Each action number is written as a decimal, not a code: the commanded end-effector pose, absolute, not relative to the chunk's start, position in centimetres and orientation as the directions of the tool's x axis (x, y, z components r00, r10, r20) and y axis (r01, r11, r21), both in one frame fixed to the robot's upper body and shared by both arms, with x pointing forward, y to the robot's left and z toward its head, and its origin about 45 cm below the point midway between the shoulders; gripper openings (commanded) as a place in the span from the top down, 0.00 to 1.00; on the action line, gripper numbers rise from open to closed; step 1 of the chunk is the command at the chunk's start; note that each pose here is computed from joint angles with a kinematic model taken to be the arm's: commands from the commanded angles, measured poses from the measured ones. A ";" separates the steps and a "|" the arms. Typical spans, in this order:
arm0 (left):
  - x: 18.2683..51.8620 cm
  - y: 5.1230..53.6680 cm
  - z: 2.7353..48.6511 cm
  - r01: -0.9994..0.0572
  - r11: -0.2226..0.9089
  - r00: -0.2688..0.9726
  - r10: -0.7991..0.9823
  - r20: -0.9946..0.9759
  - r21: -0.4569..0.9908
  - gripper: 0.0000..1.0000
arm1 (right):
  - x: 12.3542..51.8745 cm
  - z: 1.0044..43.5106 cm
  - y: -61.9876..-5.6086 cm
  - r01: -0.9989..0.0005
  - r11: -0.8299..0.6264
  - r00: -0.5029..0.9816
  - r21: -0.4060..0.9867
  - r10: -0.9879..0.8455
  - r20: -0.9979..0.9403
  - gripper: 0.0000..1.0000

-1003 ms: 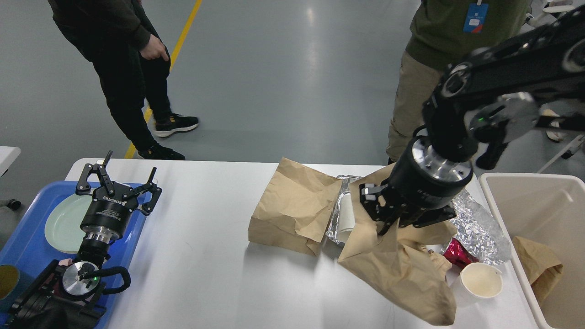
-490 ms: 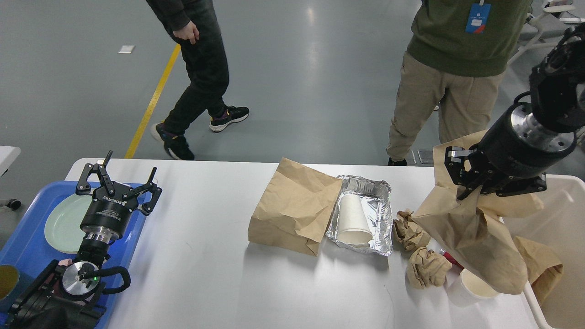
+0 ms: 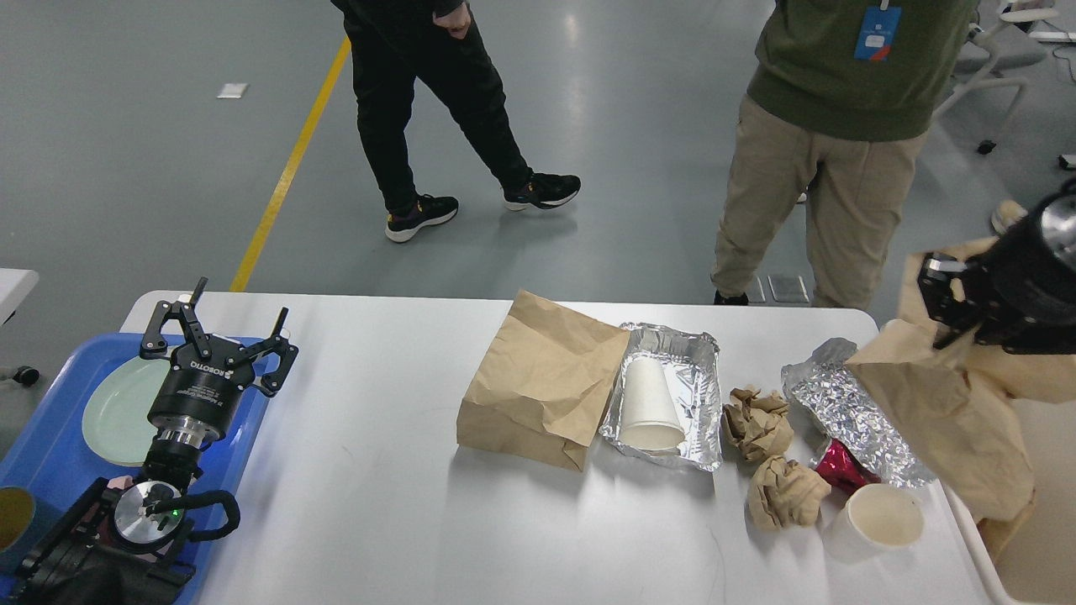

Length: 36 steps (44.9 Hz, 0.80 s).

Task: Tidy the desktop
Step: 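Lift the brown paper bag and drop it into the white bin, then withdraw the right gripper from the white bin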

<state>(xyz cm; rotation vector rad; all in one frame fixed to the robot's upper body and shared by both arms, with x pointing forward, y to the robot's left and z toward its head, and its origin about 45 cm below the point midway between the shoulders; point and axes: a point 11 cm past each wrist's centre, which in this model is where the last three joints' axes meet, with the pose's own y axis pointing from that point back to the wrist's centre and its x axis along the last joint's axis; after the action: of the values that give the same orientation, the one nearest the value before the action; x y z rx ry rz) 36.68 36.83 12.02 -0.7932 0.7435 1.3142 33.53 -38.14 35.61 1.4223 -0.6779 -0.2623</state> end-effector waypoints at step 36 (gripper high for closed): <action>36.7 36.8 12.0 -0.994 0.081 0.111 0.534 -0.838 -0.080 0.04 | 30.7 8.8 -57.3 -0.428 0.590 0.468 0.684 -0.503 0.727 1.00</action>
<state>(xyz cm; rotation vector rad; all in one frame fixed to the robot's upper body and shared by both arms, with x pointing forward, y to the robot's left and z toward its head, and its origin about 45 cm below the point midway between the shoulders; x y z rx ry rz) 36.67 36.83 12.02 -0.7928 0.7436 1.3143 31.74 -58.04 11.56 1.0144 -1.1553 -0.1147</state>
